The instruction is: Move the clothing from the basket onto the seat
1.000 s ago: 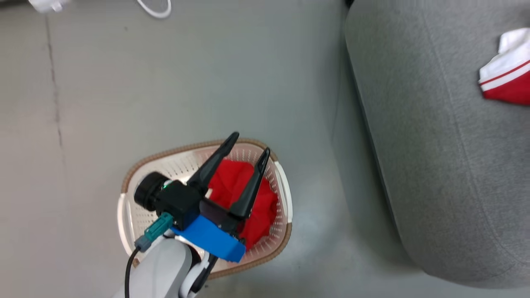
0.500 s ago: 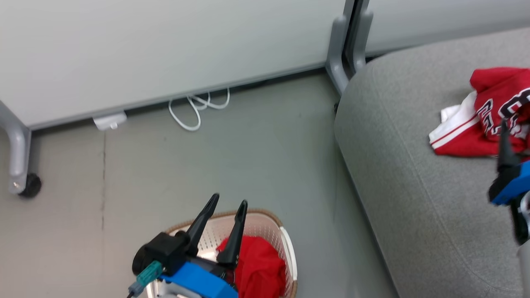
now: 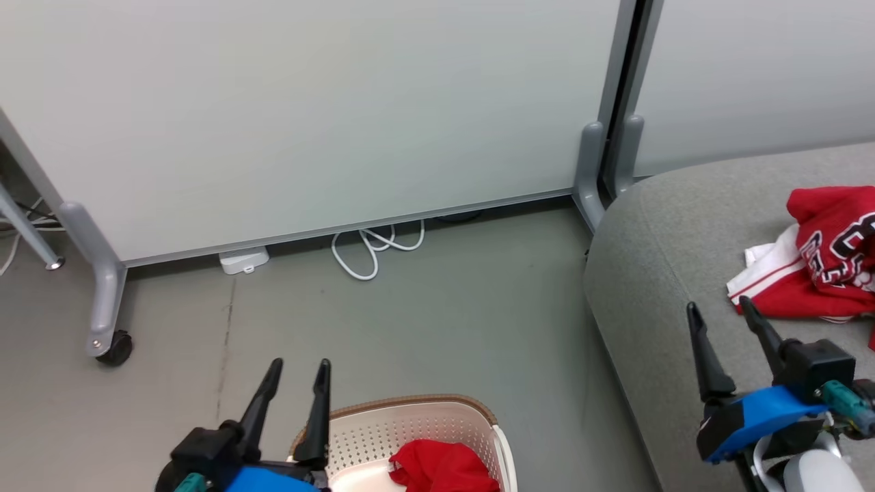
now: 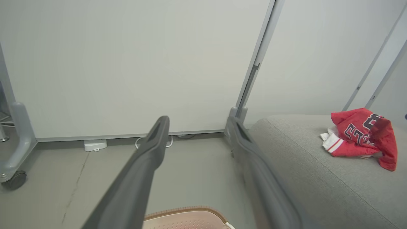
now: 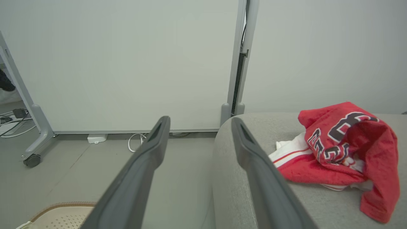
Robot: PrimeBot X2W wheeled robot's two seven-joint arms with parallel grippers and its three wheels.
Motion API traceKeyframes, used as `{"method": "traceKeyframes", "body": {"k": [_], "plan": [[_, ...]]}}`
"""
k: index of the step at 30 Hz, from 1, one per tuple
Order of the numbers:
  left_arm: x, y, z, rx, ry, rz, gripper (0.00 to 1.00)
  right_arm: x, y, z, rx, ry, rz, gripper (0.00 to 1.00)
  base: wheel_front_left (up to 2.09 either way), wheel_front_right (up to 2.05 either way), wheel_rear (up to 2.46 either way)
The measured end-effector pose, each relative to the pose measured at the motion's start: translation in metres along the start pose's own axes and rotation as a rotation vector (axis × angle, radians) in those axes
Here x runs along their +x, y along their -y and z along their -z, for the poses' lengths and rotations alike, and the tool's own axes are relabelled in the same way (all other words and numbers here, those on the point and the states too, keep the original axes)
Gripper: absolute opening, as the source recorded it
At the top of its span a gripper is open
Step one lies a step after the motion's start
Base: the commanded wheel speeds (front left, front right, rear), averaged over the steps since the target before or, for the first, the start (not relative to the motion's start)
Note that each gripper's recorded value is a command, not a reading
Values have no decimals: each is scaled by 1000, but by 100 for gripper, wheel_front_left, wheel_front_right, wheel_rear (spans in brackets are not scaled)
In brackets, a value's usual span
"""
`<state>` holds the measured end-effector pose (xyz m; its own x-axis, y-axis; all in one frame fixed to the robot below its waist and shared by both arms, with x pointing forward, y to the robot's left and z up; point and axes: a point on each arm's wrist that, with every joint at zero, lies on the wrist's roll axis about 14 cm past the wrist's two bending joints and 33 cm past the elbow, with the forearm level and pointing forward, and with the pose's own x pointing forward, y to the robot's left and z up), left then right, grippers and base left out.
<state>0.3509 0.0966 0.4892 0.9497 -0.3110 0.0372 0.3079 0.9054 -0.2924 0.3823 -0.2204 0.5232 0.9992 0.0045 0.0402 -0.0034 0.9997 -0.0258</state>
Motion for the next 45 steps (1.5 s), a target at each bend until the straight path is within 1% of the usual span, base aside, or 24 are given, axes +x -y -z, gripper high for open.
{"method": "traceKeyframes", "body": {"k": [5, 9, 15, 23, 33, 40, 45], "plan": [[-15, -33, -8, 13, 29, -114, 100, -5, -35, 0, 17, 1, -73, 100, 0, 0, 0], [-27, -55, -11, 25, 38, -190, 100, -8, -55, 4, 26, -12, -121, 100, 0, 0, 0], [-41, -72, -15, 27, 53, -259, 100, -12, -67, 7, 40, -22, -149, 100, 0, 0, 0], [-45, -74, -9, 24, 36, -269, 100, -11, -63, 7, 41, -22, -133, 100, 0, 0, 0], [-35, -70, 8, 8, -19, -251, 100, -7, -64, 17, 47, -50, -133, 100, 0, 0, 0], [3, -69, 24, 2, -67, -205, 100, 29, -75, 16, 48, -32, -168, 100, 0, 0, 0], [36, -73, 55, -9, -146, -174, 100, 64, -85, 23, 34, -23, -201, 100, 0, 0, 0]]}}
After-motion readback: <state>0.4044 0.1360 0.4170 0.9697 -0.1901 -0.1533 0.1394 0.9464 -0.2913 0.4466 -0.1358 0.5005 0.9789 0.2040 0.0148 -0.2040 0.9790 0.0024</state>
